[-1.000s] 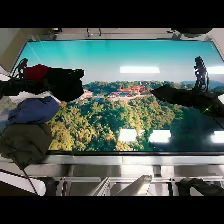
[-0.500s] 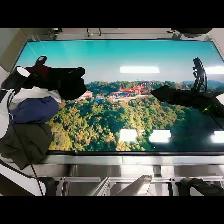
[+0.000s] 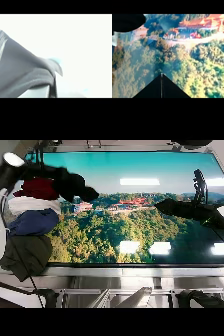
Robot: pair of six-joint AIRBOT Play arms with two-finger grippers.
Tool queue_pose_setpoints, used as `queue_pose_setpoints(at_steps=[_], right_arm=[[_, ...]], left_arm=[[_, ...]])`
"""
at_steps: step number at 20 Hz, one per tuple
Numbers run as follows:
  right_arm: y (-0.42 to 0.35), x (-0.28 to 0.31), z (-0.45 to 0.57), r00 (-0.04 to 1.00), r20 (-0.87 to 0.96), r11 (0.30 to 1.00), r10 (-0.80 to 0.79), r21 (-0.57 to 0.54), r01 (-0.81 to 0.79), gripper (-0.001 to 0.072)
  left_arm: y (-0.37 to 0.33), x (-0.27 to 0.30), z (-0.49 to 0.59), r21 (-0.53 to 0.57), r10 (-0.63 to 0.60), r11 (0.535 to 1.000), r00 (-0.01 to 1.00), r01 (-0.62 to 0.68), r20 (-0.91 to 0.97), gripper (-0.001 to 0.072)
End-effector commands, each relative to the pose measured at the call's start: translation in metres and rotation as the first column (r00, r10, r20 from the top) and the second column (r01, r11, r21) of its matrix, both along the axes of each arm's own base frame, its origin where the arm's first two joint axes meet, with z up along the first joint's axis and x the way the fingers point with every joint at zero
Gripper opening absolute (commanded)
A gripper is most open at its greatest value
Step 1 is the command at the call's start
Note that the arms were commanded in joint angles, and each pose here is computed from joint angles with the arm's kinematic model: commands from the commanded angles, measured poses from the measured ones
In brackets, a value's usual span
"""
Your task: Fold the shirts.
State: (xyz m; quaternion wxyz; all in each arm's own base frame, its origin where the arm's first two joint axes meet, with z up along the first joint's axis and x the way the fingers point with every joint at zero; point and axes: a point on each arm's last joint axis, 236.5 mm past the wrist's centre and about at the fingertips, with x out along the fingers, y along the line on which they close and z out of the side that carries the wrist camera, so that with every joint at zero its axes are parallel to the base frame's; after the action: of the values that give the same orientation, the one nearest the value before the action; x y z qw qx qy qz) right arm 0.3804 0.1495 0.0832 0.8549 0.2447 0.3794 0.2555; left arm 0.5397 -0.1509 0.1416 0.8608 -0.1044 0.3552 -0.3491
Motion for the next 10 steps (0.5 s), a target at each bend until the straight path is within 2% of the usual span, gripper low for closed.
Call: queue_pose_setpoints(at_steps=[1,4,7,10], right_arm=[[0.0,-0.001,0.007,0.999,0.037,1.0,0.016,-0.018,-0.015,0.0024],[-0.001,-0.006,0.026,0.996,0.089,1.0,0.017,-0.022,-0.015,0.0024],[-0.008,-0.018,0.048,0.984,0.174,0.995,0.033,-0.094,-0.017,0.0025],[-0.018,-0.036,0.057,0.978,0.201,0.983,0.056,-0.185,-0.018,0.0025]], left_arm=[[-0.089,-0.069,0.163,-0.196,-0.2,0.946,0.94,0.259,0.276,0.0023],[-0.126,-0.112,0.214,-0.215,-0.253,0.916,0.903,0.34,0.347,0.0023],[-0.149,-0.132,0.186,-0.236,-0.318,0.896,0.915,0.376,0.25,0.0024],[-0.163,-0.129,0.122,-0.258,-0.354,0.894,0.931,0.366,0.09,0.0024]])
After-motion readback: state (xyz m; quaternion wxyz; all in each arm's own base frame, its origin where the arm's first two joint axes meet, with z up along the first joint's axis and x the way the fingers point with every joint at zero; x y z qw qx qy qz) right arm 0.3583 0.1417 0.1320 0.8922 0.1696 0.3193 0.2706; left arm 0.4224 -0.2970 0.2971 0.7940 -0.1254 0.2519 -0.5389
